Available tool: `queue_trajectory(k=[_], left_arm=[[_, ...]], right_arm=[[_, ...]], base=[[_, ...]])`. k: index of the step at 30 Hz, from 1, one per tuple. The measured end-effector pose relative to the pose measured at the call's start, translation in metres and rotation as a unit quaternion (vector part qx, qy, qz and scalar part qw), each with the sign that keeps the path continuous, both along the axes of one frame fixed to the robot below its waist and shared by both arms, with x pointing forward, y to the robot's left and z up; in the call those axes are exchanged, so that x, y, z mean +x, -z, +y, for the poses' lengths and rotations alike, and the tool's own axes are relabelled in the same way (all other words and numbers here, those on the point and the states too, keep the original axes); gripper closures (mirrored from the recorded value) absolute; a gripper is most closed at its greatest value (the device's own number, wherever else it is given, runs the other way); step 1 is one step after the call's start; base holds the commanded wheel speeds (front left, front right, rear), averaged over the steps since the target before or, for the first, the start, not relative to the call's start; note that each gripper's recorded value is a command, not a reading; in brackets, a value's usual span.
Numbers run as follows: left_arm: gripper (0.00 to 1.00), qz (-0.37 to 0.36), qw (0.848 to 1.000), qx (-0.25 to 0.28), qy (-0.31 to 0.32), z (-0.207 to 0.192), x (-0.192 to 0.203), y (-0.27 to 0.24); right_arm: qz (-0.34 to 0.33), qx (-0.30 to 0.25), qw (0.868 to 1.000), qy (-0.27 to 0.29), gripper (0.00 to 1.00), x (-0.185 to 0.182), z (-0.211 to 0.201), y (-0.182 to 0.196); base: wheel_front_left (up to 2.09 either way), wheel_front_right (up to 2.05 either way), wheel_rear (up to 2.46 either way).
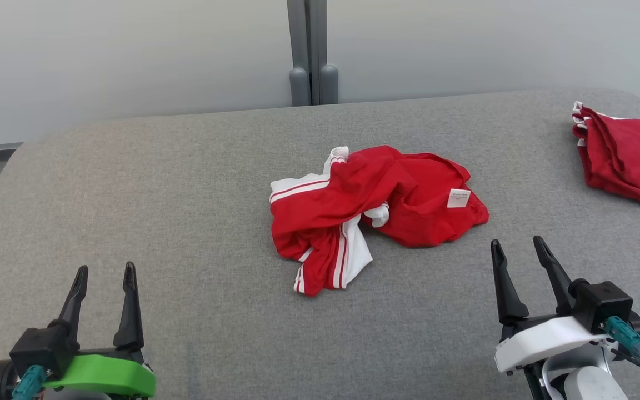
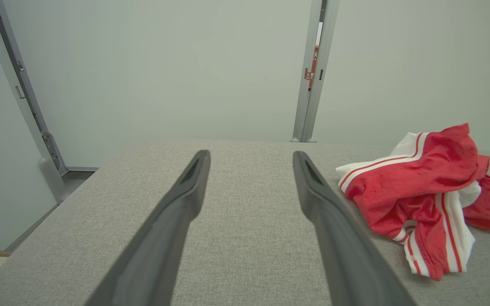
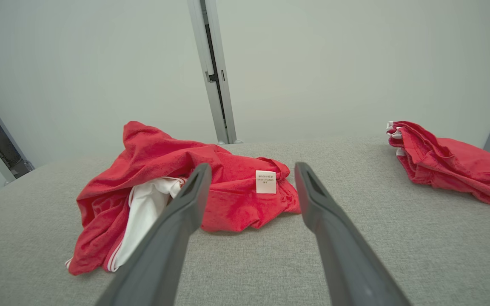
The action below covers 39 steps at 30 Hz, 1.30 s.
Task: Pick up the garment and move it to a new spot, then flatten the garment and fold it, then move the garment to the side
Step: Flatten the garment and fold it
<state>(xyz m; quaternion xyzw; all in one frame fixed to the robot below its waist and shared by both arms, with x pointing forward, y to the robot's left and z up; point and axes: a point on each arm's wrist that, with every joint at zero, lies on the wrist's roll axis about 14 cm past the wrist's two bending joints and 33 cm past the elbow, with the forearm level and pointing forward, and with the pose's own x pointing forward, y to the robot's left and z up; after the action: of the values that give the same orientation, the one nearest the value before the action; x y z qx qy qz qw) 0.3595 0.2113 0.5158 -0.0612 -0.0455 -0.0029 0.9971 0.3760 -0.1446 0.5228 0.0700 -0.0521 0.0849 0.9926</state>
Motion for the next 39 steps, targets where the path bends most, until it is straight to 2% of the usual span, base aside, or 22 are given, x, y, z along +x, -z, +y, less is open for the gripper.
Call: queue_trajectory(k=[39], left_arm=[[0.00,0.007,1.000,-0.013,-0.016,0.0067,-0.0057,0.0022]], right_arm=[[0.013,-0.007,1.000,0.005,0.00,-0.0024,-0.0041,0.0011]], base=[[0.00,0.00,0.00]])
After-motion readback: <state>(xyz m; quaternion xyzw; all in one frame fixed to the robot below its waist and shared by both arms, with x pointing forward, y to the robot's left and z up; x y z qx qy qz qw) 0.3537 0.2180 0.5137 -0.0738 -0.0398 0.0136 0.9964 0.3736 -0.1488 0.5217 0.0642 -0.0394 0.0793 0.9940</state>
